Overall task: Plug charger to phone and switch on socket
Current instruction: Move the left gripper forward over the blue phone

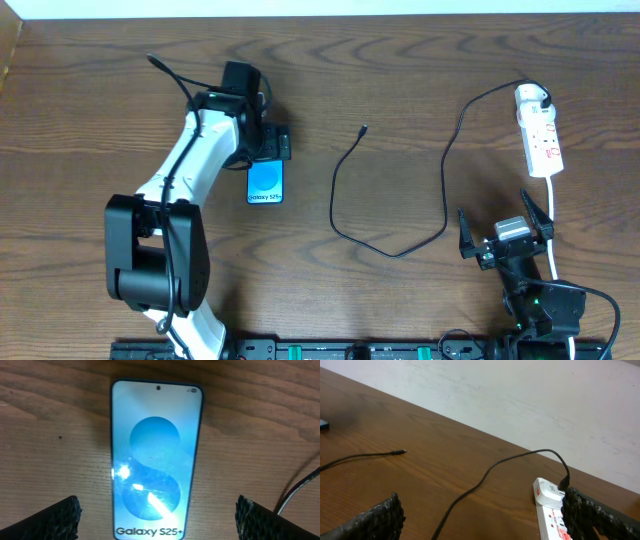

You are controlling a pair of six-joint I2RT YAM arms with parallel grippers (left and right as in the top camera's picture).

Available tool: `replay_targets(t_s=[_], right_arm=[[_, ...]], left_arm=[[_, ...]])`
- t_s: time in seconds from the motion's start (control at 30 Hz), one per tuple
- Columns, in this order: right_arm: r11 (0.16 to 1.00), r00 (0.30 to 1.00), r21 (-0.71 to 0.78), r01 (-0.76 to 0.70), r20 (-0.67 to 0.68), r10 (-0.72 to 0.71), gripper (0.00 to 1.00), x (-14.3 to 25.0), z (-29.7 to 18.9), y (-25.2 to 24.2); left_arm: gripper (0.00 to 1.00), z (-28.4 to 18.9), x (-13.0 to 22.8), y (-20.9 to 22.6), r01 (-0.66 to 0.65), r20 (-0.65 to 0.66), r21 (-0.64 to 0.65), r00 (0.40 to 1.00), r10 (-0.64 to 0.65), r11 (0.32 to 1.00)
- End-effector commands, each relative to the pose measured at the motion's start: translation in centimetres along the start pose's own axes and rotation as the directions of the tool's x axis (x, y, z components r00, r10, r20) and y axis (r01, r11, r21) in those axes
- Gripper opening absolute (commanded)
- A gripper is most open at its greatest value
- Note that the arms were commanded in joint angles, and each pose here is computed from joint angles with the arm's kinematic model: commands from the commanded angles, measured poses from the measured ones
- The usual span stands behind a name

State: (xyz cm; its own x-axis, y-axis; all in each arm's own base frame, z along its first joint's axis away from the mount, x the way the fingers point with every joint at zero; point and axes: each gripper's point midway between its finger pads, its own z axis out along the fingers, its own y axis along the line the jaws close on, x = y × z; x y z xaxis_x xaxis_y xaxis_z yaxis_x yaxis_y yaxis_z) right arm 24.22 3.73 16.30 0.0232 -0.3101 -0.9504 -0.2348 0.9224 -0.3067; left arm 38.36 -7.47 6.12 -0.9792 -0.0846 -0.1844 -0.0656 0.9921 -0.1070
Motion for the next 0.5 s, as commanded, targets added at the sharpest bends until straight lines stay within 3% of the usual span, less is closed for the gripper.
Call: replay_targets(t_s=[0.0, 0.47], right_arm=[[1.0, 1.0, -0.011, 0.001, 0.003, -0.001, 0.99, 0.0, 0.0, 0.3], [1.0, 1.0, -0.011, 0.001, 0.003, -0.001, 0.99, 0.0, 0.0, 0.3]], left_arm=[[0.98, 0.2, -0.5, 0.3, 0.015, 0.019, -0.053, 1.0, -0.014, 0.998], [0.98, 3.1, -1.0, 0.5, 0.007, 0.008, -0.071, 1.0, -0.006, 0.997]])
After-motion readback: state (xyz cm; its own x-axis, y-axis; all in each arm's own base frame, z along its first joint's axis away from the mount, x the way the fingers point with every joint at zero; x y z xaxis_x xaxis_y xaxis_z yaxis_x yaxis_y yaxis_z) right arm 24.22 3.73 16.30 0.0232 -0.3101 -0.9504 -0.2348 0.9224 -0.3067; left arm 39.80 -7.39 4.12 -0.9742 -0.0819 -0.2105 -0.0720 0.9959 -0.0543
